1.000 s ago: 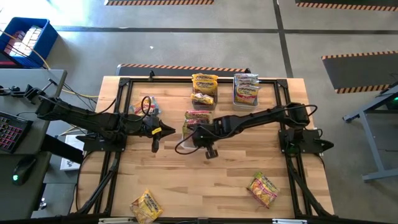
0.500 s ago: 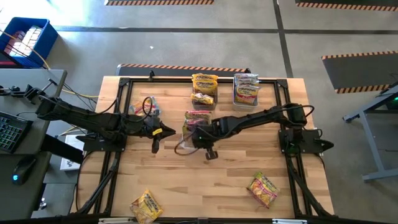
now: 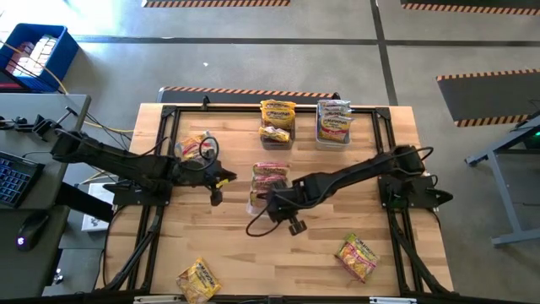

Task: Sort Maruchan noodles
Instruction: Put the blue noodle pack into the white bin

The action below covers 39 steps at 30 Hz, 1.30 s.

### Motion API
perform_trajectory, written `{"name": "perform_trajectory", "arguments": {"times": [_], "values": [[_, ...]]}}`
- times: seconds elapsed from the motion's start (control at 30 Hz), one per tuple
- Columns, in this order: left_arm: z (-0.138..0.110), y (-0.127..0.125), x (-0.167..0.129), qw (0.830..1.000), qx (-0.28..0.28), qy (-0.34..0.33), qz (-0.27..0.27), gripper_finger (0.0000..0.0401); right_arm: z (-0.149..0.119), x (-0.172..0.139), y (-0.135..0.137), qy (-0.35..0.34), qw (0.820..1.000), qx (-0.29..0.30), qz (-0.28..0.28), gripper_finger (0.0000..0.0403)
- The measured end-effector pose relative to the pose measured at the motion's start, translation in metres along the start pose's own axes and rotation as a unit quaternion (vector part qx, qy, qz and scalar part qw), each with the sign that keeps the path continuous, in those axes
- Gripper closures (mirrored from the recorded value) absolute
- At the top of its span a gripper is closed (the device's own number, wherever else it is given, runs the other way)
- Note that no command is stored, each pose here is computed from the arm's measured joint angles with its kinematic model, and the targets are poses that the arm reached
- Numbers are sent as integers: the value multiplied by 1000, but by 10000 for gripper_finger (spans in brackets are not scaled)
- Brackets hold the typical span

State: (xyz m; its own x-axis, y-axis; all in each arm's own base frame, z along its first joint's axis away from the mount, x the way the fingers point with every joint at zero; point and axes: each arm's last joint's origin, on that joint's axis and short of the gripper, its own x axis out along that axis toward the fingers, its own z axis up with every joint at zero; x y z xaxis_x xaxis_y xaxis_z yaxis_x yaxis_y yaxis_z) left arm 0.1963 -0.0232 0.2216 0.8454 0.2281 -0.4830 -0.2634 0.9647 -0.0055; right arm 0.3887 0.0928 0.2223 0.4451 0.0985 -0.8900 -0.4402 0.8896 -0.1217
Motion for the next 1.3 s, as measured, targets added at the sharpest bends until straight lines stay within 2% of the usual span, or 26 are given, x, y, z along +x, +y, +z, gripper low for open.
{"name": "perform_trajectory", "arguments": {"times": [0.17, 0.37, 0.6, 0.83, 1.0, 1.1, 1.2, 1.3], "values": [[-11, 20, 3, 991, 12, 53, 118, 341, 1, -29, 5, -8, 1000, 1, -26, 403], [-31, 49, 21, 964, 21, 174, 200, 296, 2, -64, 16, -29, 997, -4, -69, 403], [-53, 76, 47, 928, 44, 285, 236, 242, -1, -68, 22, -11, 997, 19, -79, 403], [-69, 88, 60, 896, 76, 342, 274, 214, 0, -69, 33, -10, 997, 6, -81, 403], [-75, 91, 65, 875, 124, 368, 290, 216, 0, -69, 34, -10, 997, 4, -81, 403], [-79, 96, 67, 866, 130, 387, 288, 230, 0, -69, 34, -10, 997, 4, -81, 403], [-82, 101, 70, 863, 128, 402, 278, 261, 0, -69, 34, -9, 997, 4, -81, 403], [-84, 102, 72, 863, 129, 408, 268, 315, 0, -69, 34, -9, 997, 4, -81, 403]]}}
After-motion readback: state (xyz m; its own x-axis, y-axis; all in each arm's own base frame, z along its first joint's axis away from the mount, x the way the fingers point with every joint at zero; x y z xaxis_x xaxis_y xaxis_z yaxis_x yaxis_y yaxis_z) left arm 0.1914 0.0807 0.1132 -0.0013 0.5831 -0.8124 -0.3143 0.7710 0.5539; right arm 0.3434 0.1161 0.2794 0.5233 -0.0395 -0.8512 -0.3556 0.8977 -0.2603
